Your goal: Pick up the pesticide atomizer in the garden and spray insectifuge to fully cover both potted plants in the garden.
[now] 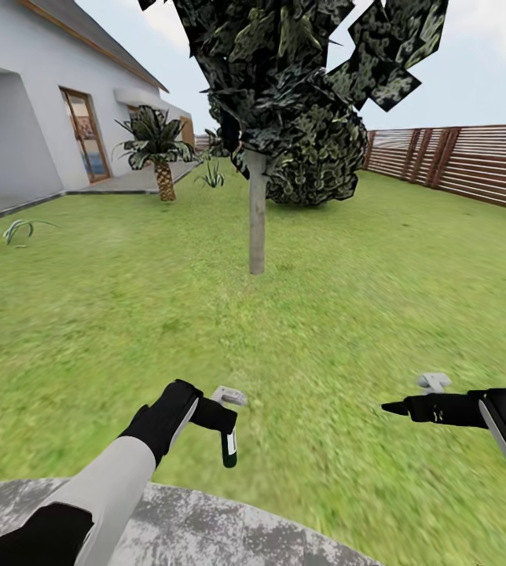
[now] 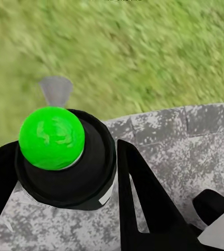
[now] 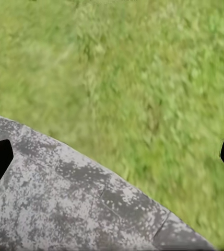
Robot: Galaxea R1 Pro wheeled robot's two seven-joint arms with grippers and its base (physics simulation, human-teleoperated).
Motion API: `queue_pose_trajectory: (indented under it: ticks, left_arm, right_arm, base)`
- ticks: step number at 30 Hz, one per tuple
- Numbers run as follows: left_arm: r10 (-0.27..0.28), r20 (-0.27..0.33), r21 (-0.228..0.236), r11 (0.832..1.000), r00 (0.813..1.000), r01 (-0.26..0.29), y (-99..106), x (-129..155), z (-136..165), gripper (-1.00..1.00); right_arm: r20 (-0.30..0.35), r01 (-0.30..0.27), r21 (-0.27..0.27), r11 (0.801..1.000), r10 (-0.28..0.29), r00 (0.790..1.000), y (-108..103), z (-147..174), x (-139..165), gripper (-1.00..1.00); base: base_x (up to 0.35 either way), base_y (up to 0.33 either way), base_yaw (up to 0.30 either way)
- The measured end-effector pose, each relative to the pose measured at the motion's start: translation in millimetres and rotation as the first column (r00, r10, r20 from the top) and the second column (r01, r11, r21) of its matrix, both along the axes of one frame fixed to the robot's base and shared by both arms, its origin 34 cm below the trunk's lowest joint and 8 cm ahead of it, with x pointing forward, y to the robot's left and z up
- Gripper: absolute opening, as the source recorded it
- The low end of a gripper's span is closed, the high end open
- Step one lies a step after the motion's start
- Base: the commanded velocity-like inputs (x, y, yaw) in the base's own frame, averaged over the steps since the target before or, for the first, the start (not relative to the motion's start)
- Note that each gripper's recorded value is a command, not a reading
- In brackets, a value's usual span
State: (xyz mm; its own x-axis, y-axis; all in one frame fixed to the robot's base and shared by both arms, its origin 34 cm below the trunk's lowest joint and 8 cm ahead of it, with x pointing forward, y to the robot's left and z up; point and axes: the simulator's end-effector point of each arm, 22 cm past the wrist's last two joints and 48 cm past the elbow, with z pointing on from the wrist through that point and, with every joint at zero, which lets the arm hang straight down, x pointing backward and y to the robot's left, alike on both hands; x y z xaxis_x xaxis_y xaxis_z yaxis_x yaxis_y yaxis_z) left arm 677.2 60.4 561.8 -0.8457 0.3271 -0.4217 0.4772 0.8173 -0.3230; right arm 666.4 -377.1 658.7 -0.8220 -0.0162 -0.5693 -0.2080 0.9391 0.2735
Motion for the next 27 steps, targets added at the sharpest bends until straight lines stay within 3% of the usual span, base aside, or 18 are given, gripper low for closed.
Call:
queue_pose_trajectory:
  ticks: [27]
  left_arm:
    - [-0.001, 0.028, -0.003, 1.000, 1.000, 0.001, -1.3, 3.0, 17.0, -1.00]
  right_arm:
    - [0.030, -0.001, -0.001, 1.000, 0.001, 1.000, 0.1, 16.3, 0.6, 1.00]
  base:
    - [0.000, 0.000, -0.206]
